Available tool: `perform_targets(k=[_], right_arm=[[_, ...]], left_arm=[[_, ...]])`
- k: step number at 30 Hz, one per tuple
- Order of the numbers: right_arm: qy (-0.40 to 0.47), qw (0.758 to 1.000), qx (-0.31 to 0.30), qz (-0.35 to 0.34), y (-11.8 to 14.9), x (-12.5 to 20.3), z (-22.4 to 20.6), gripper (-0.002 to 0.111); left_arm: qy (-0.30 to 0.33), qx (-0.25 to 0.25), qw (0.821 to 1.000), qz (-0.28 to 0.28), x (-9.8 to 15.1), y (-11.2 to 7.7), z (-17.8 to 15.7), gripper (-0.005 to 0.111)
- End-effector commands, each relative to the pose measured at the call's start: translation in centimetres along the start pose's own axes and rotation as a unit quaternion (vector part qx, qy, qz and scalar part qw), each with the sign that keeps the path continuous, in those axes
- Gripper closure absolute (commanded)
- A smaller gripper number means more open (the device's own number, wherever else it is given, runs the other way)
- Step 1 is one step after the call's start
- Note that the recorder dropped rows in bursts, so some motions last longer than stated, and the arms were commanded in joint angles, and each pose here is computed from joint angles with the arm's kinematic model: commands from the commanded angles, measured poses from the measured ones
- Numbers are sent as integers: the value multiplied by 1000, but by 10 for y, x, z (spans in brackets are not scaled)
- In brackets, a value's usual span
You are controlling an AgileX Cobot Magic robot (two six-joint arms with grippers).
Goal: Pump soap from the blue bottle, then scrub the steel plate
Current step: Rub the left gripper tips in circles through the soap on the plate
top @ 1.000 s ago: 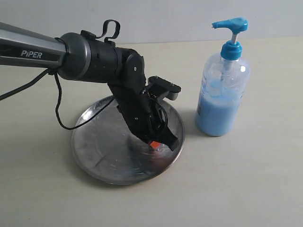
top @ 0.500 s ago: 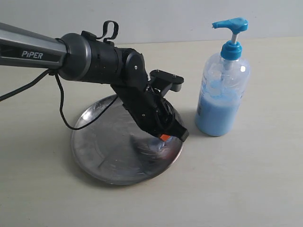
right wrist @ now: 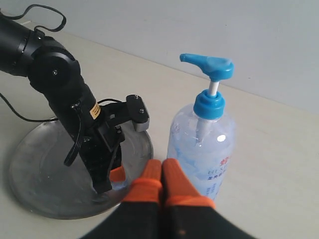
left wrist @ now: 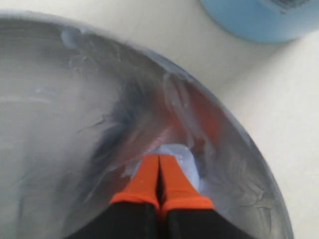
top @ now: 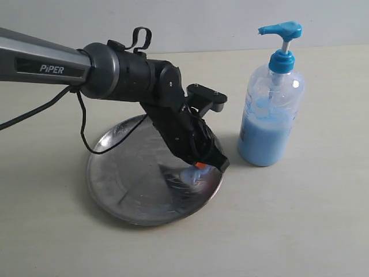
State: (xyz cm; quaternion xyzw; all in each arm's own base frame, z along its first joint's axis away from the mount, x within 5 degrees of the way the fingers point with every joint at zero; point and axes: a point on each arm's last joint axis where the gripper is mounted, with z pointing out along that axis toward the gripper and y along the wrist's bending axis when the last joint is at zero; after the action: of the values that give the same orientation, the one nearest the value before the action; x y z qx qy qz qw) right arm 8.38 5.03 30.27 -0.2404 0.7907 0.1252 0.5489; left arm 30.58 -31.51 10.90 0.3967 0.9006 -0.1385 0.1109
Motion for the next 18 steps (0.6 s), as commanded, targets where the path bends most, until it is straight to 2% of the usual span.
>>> perform_targets(k=[1,8,14,18], right_arm=[[-8,1000,0,-2,0,0,-1,108],[-8,1000,0,-2,0,0,-1,108],[-8,1000,0,-2,0,0,-1,108],[-8,1000,0,-2,0,0,-1,108]], left_arm=[[21,-15,999,35,-5,2,-5,107],[64,-34,995,66,-4,5,-12,107],[103,-26,992,66,2,3,-14,107],[102,-8,993,50,2,-2,-14,107]])
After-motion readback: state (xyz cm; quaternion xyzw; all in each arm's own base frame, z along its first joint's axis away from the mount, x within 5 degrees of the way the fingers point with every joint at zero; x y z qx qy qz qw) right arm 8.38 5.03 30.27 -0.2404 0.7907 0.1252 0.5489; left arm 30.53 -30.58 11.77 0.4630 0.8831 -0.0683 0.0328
